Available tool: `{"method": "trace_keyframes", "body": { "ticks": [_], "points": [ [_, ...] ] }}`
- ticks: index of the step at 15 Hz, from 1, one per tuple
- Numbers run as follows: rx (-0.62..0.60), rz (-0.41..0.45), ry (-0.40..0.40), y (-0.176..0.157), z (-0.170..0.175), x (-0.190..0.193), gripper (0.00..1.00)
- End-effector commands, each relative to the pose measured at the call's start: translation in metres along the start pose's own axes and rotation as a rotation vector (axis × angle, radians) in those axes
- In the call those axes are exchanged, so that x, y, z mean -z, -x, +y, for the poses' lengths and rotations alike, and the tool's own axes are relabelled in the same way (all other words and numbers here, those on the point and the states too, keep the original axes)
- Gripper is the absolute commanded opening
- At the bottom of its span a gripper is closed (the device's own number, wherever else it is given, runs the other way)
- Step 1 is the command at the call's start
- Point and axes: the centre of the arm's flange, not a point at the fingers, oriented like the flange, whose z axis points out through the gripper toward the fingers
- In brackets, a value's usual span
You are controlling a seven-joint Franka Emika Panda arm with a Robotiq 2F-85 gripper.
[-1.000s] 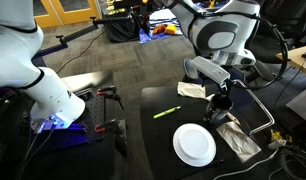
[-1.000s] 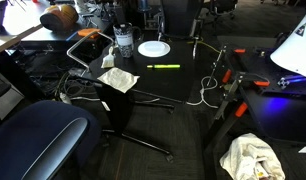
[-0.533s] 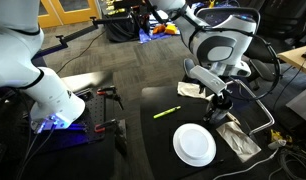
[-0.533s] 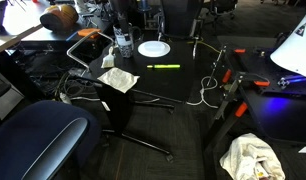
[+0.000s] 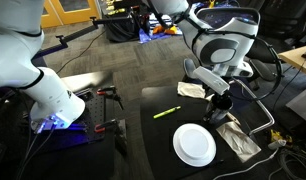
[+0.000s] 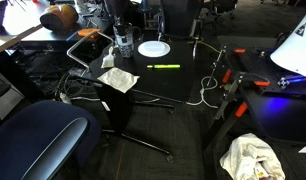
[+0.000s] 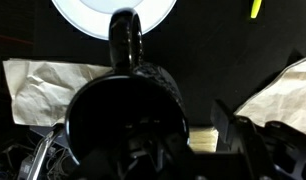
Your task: Pick the mug and move it to the bottom left of the table
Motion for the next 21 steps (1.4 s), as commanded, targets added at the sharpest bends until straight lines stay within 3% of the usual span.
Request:
{"method": "trace_keyframes", "body": {
  "ticks": [1, 4, 8, 14, 21],
  "points": [
    [0.022, 0.014, -0.010, -0.011, 0.006, 0.005, 0.20],
    [0.020, 0.021, -0.009, -0.013, 0.009, 0.007, 0.01],
    [-0.004, 0.005, -0.011, -0.013, 0.011, 0.008, 0.03],
    [-0.017, -0.015, -0.023, 0.014, -0.001, 0.033, 0.03],
    [0.025, -0.005, -0.047, 0.051, -0.041, 0.053, 0.03]
  ]
}}
